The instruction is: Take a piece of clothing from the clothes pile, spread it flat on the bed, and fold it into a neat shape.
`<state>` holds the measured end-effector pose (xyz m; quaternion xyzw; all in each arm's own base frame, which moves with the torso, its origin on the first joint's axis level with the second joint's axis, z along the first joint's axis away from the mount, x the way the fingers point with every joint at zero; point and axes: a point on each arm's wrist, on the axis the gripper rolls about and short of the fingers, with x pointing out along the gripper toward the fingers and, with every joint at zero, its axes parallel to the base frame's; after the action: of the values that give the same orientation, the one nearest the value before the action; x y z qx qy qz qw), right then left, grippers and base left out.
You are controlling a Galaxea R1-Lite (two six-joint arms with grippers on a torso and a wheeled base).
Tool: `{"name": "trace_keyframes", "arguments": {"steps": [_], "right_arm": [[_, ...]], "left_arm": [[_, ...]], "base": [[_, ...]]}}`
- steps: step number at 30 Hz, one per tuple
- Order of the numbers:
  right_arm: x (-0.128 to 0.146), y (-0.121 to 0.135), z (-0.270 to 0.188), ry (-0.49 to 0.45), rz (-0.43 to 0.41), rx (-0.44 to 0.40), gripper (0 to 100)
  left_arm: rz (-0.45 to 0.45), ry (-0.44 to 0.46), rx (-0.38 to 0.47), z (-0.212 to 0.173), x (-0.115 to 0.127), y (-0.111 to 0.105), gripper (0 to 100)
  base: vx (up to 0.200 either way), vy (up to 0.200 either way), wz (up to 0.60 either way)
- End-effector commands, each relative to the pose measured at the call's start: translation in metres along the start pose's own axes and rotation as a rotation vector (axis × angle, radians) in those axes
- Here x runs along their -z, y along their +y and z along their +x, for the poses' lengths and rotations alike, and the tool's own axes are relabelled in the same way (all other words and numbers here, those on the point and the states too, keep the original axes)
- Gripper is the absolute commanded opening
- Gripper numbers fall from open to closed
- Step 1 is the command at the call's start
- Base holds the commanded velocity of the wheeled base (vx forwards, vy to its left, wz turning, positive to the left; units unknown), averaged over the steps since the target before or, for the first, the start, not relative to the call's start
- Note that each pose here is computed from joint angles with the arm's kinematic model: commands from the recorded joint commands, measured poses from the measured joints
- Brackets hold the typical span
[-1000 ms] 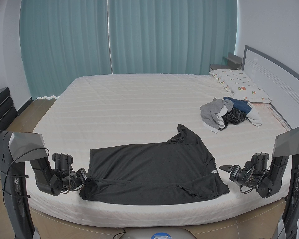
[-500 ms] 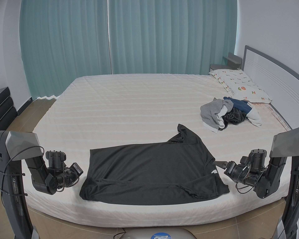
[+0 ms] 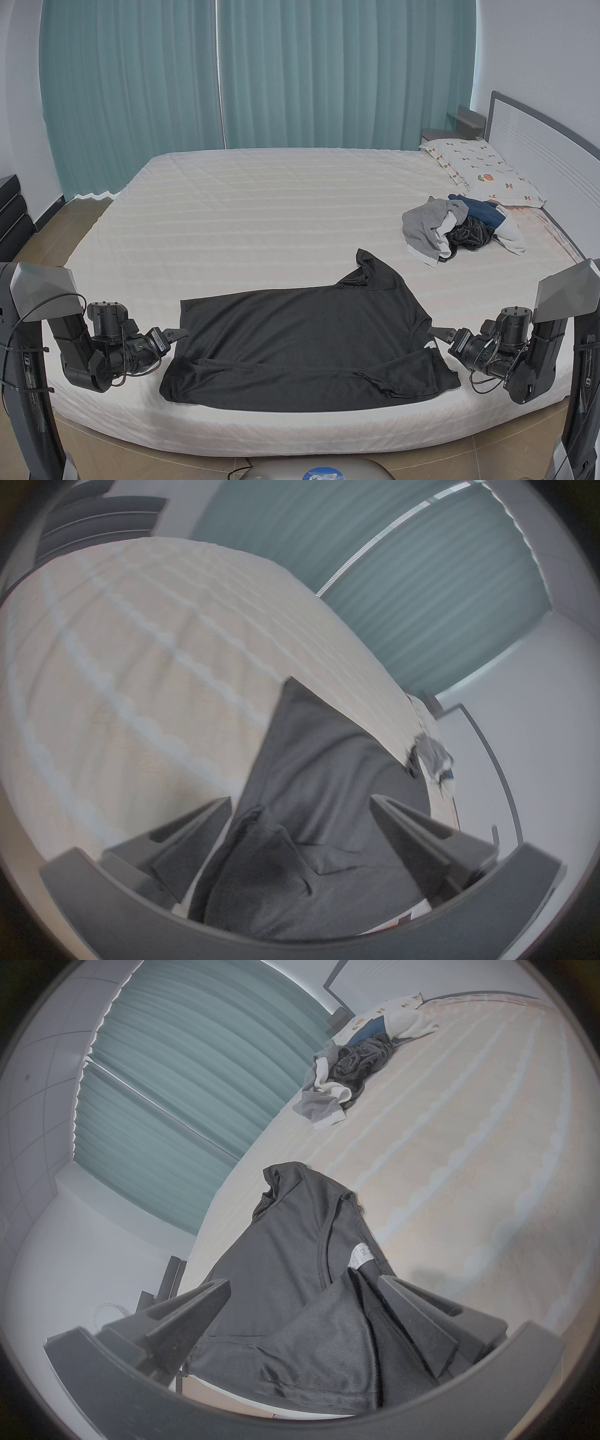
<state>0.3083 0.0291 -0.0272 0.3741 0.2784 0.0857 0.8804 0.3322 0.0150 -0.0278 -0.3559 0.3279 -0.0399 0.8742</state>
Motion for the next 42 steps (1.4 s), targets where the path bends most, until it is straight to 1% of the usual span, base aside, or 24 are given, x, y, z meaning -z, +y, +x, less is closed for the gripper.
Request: {"name": "trace_keyframes", "arguments": {"steps": [1, 5, 7, 11, 14, 18, 29, 35, 42], "right_arm": [[0.005, -0.004, 0.004, 0.019, 0.002, 0.007, 100], [0.006, -0.005, 0.005, 0.024, 0.002, 0.008, 100], [0.006, -0.004, 0.005, 0.024, 0.002, 0.006, 100], [0.006, -0.003, 0.005, 0.024, -0.001, 0.001, 100], [0.007, -0.002, 0.005, 0.025, -0.002, 0.0, 100], [0.006, -0.002, 0.005, 0.024, -0.002, -0.001, 100], [0.007, -0.003, 0.005, 0.026, -0.002, 0.001, 100], [0.007, -0.003, 0.005, 0.026, -0.002, 0.001, 100], [0.007, -0.003, 0.005, 0.026, -0.002, 0.001, 100]], "left_arm": [[0.047, 0.023, 0.045, 0.001, 0.001, 0.007, 100], [0.062, 0.038, 0.082, 0.001, 0.003, 0.006, 100], [0.074, 0.042, 0.119, 0.001, 0.004, 0.003, 100], [0.094, 0.049, 0.13, 0.005, 0.011, 0.005, 100], [0.16, 0.07, 0.13, 0.008, 0.025, 0.007, 100], [0.211, 0.066, 0.128, 0.011, 0.032, 0.012, 100], [0.216, 0.063, 0.13, 0.014, 0.033, 0.013, 100], [0.21, 0.008, 0.084, 0.021, 0.028, 0.014, 100], [0.208, 0.008, 0.081, 0.022, 0.029, 0.013, 100]], "base": [[0.0, 0.0, 0.0], [0.0, 0.0, 0.0], [0.0, 0.0, 0.0], [0.0, 0.0, 0.0], [0.0, 0.0, 0.0], [0.0, 0.0, 0.0], [0.0, 0.0, 0.0], [0.0, 0.0, 0.0], [0.0, 0.0, 0.0]]}}
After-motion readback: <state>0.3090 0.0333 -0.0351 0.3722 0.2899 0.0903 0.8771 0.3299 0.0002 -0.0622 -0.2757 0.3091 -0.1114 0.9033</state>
